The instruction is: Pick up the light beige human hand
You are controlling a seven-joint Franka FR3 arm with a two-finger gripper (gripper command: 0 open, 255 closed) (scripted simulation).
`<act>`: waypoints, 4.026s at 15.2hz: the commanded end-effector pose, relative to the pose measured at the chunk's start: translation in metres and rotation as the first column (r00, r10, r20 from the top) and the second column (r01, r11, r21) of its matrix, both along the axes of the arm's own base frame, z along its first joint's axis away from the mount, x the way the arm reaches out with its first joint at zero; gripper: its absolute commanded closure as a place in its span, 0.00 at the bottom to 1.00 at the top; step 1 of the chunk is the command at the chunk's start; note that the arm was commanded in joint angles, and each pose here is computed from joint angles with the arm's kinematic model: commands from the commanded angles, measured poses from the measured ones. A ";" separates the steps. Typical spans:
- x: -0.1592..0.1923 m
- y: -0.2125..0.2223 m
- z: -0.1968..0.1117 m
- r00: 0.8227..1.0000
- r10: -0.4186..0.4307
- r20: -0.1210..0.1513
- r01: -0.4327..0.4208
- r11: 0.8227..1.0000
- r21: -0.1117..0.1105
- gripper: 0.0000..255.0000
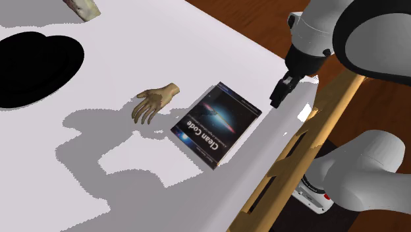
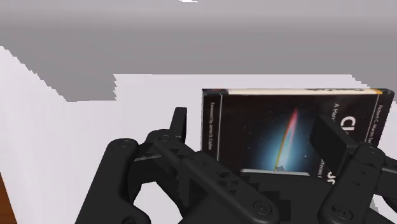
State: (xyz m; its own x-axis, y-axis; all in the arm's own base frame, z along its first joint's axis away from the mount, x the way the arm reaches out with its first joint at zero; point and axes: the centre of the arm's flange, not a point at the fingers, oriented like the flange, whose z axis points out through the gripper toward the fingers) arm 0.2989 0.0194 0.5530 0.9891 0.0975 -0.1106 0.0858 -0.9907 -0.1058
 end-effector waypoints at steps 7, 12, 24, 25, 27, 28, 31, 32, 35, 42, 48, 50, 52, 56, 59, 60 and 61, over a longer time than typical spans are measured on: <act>0.066 0.045 -0.017 1.000 0.010 -0.010 -0.010 1.000 -0.018 0.00; 0.121 0.083 -0.032 1.000 0.018 -0.018 -0.018 0.999 -0.033 0.00; 0.251 0.175 -0.073 0.999 0.036 -0.039 -0.039 0.997 -0.068 0.00; 0.262 0.183 -0.076 0.998 0.037 -0.041 -0.040 0.997 -0.071 0.00; 0.283 0.198 -0.084 0.998 0.040 -0.044 -0.044 0.996 -0.077 0.00; 0.294 0.206 -0.088 0.998 0.042 -0.046 -0.045 0.996 -0.080 0.00; 0.326 0.229 -0.099 0.998 0.046 -0.051 -0.051 0.995 -0.089 0.00; 0.336 0.237 -0.103 0.997 0.048 -0.053 -0.052 0.994 -0.092 0.00; 0.368 0.260 -0.115 0.997 0.052 -0.058 -0.058 0.993 -0.100 0.00; 0.376 0.266 -0.150 0.997 0.053 -0.060 -0.059 0.993 -0.103 0.00; 0.375 0.267 -0.157 0.997 0.053 -0.060 -0.059 0.993 -0.103 1.00; 0.375 0.267 -0.157 0.997 0.053 -0.060 -0.059 0.993 -0.103 1.00; 0.376 0.267 -0.157 0.997 0.053 -0.060 -0.059 0.993 -0.103 1.00; 0.376 0.266 -0.153 0.997 0.053 -0.060 -0.059 0.993 -0.103 1.00; 0.376 0.266 -0.137 0.997 0.053 -0.060 -0.059 0.993 -0.103 1.00; 0.376 0.266 -0.132 0.997 0.053 -0.060 -0.059 0.993 -0.103 1.00; 0.376 0.266 -0.127 0.997 0.053 -0.060 -0.059 0.993 -0.103 1.00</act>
